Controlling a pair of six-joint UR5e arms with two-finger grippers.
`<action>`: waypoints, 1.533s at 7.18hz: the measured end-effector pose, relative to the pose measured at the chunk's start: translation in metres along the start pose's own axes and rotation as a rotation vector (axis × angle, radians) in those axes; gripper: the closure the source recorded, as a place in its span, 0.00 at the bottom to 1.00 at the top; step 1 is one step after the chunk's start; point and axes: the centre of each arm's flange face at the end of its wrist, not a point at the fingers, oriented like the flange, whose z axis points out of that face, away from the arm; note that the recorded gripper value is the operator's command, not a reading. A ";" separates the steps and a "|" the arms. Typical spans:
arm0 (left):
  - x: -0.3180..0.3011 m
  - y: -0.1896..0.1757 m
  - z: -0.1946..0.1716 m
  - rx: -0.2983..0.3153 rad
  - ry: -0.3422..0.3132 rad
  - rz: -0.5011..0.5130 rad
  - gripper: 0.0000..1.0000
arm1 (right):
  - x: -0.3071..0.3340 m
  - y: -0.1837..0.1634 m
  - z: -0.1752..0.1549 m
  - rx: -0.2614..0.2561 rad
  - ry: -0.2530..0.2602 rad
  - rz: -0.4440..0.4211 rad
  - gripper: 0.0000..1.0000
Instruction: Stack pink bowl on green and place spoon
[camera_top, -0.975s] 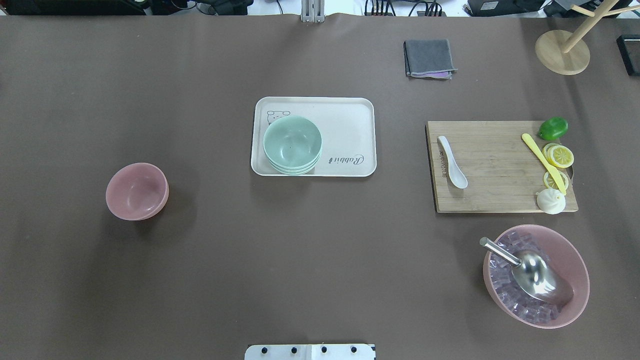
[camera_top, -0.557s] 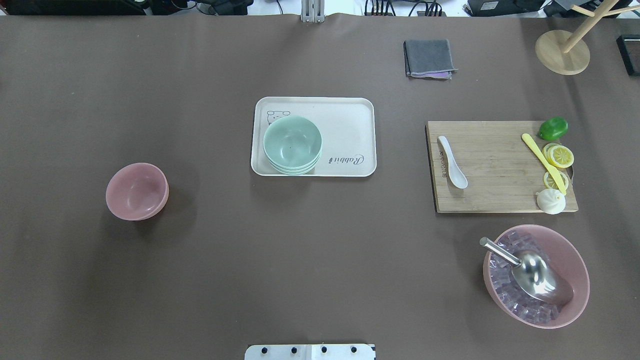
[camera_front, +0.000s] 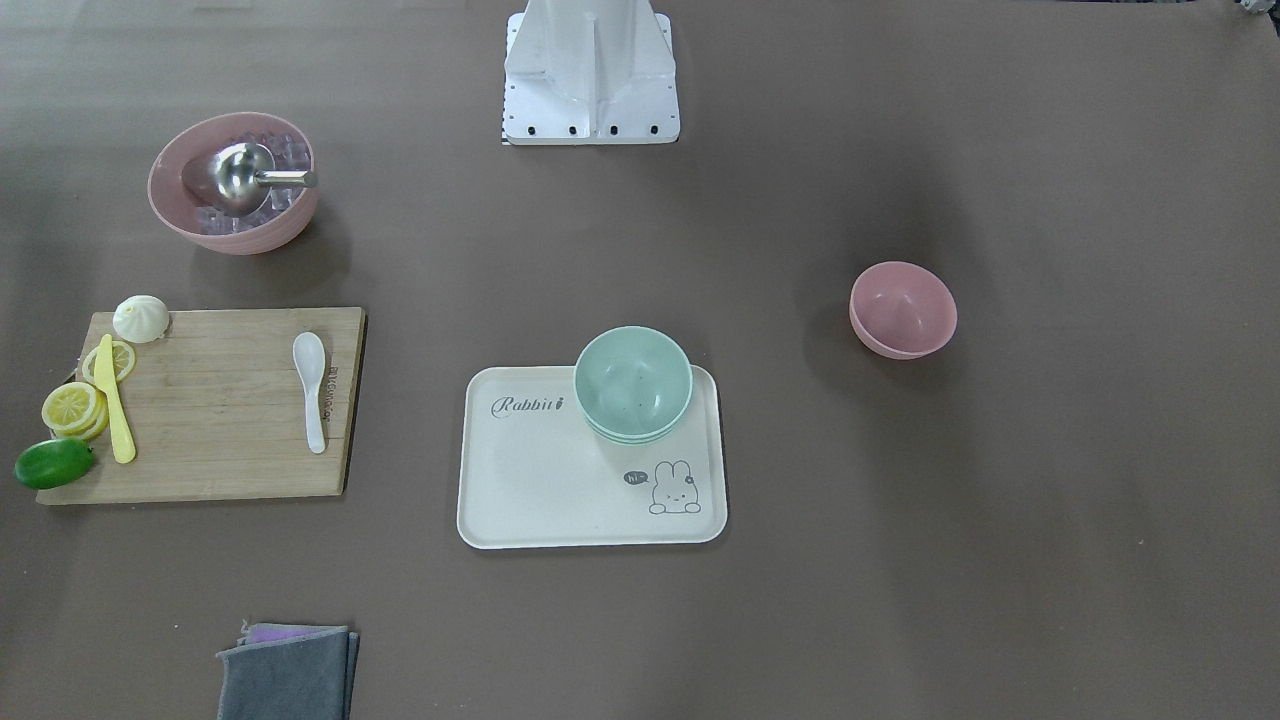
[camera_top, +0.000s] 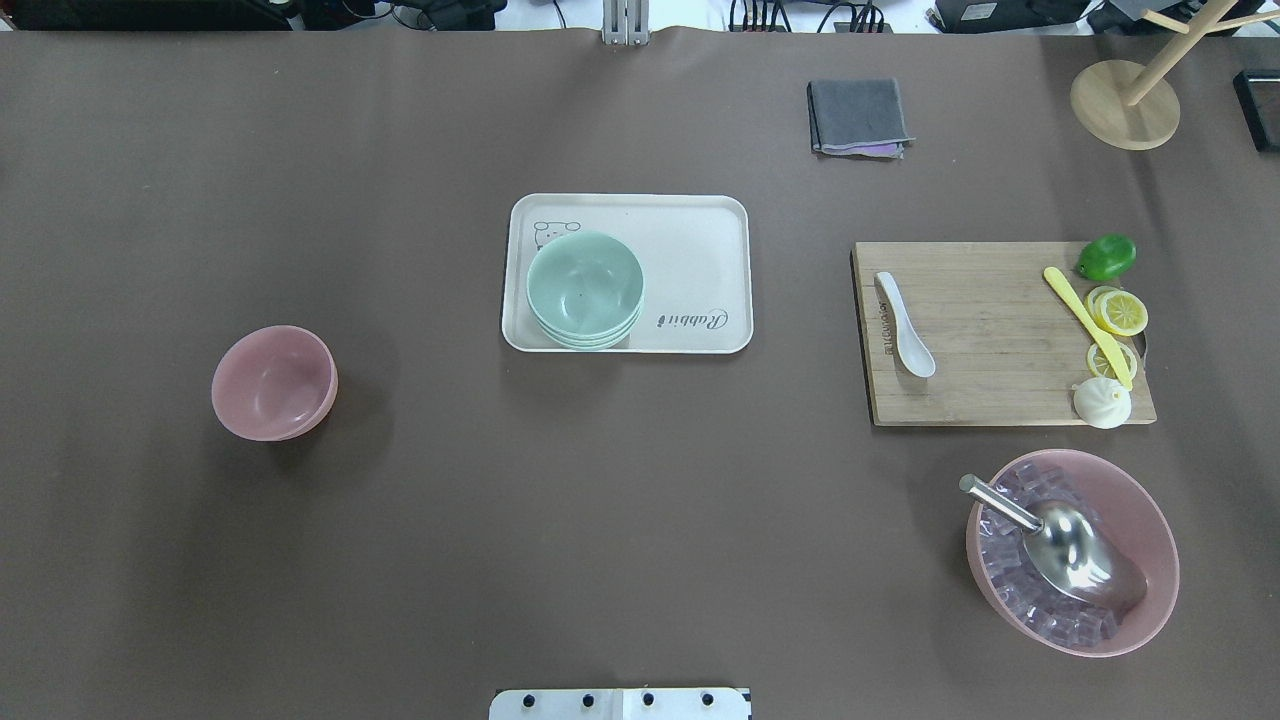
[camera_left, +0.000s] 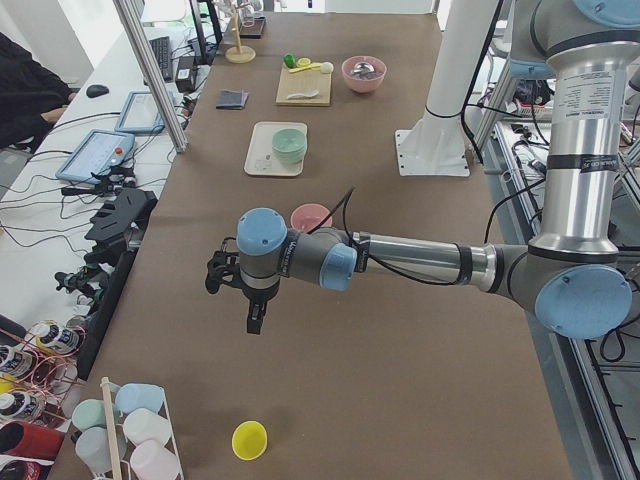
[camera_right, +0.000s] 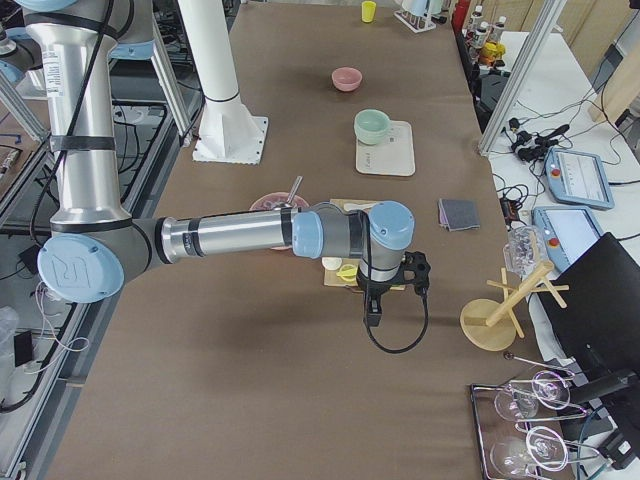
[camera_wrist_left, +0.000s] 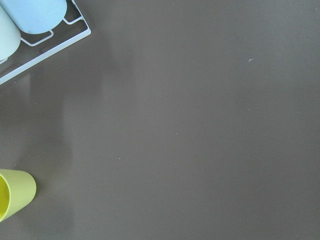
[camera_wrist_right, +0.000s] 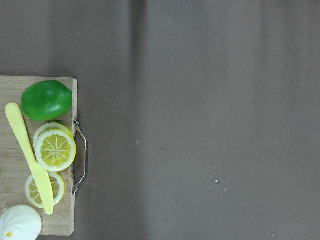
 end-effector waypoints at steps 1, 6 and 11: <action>0.005 -0.003 -0.003 0.008 0.001 -0.004 0.02 | -0.001 0.000 0.000 0.001 -0.002 -0.006 0.00; 0.075 -0.056 -0.033 0.079 0.061 -0.033 0.02 | -0.030 -0.024 -0.001 0.008 0.038 -0.069 0.00; 0.261 -0.024 0.042 -0.049 0.115 -0.062 0.02 | -0.035 -0.025 0.018 -0.025 0.068 -0.087 0.00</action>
